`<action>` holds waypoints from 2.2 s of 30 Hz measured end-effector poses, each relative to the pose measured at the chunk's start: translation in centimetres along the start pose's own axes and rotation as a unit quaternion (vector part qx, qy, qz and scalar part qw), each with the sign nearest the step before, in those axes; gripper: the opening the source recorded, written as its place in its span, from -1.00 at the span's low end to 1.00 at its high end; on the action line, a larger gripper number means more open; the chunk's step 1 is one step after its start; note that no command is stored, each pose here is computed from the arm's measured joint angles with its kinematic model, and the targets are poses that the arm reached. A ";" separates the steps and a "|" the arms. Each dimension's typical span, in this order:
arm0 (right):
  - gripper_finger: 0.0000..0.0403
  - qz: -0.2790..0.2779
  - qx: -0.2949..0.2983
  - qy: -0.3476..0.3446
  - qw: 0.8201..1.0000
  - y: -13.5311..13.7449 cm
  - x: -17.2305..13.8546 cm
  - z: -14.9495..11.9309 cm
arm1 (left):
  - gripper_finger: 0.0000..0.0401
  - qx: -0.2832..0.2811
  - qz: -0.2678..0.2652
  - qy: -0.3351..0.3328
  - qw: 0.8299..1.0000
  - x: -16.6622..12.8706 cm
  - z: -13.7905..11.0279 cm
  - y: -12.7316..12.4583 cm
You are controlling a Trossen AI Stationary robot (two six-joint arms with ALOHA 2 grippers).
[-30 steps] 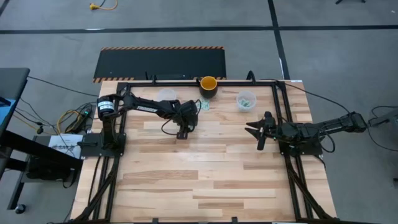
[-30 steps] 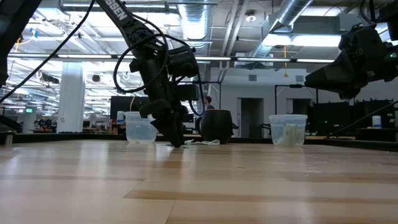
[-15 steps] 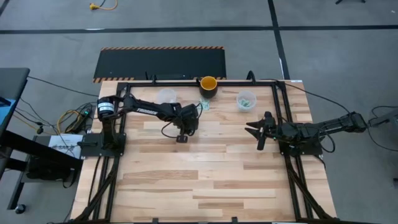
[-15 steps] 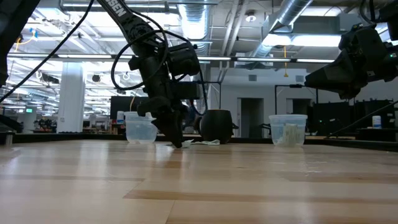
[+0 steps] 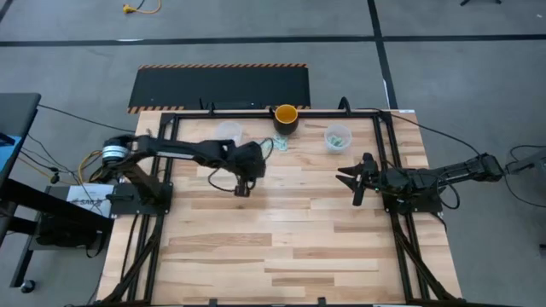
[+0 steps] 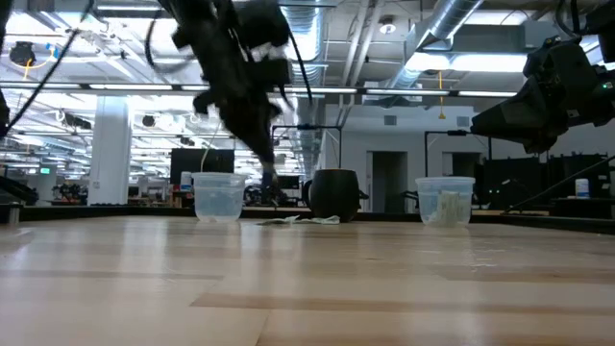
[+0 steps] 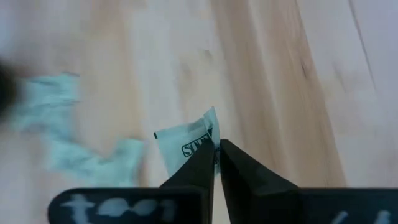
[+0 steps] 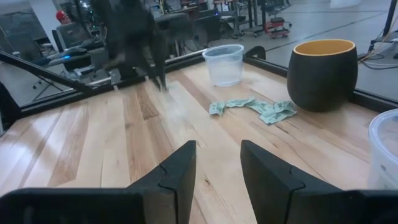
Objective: Pick and place Stevia / Truvia into bins
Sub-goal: Put the stevia packet into the left transparent container
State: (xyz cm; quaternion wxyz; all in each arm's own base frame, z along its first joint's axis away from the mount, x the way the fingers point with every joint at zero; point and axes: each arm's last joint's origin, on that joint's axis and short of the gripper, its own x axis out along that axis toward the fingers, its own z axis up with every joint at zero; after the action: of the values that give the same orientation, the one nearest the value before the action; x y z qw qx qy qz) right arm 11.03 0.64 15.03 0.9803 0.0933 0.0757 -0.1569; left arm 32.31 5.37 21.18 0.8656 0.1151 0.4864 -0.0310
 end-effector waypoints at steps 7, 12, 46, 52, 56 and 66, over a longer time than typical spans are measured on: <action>-0.40 0.000 0.000 0.000 1.000 0.0 0.0 0.0 | -0.97 -0.035 0.140 0.017 0.989 -6.5 -1.0 1.2; -0.40 0.000 0.000 0.000 1.000 0.0 0.0 0.0 | -0.97 -0.078 0.183 0.063 0.978 -8.6 -3.0 2.8; -0.40 0.000 -0.001 0.001 1.000 0.0 0.0 0.0 | -0.67 -0.156 0.210 0.148 0.954 -3.8 -7.8 8.7; -0.40 0.000 0.000 0.001 1.000 0.0 0.0 0.0 | -0.53 -0.141 0.208 0.164 0.954 -2.9 -7.8 8.8; -0.40 0.000 -0.001 0.001 1.000 0.0 0.0 0.0 | -0.47 -0.132 0.216 0.156 0.955 -2.9 -7.6 8.8; -0.40 0.000 -0.001 0.001 1.000 0.0 0.0 0.0 | -0.46 -0.015 0.289 0.150 0.945 -2.9 -5.2 7.7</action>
State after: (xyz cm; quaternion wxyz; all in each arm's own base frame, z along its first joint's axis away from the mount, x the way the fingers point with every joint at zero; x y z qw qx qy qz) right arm 11.03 0.64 15.02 0.9802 0.0929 0.0768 -0.1569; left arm 27.75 13.88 22.35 0.7563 0.2410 0.5565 0.2454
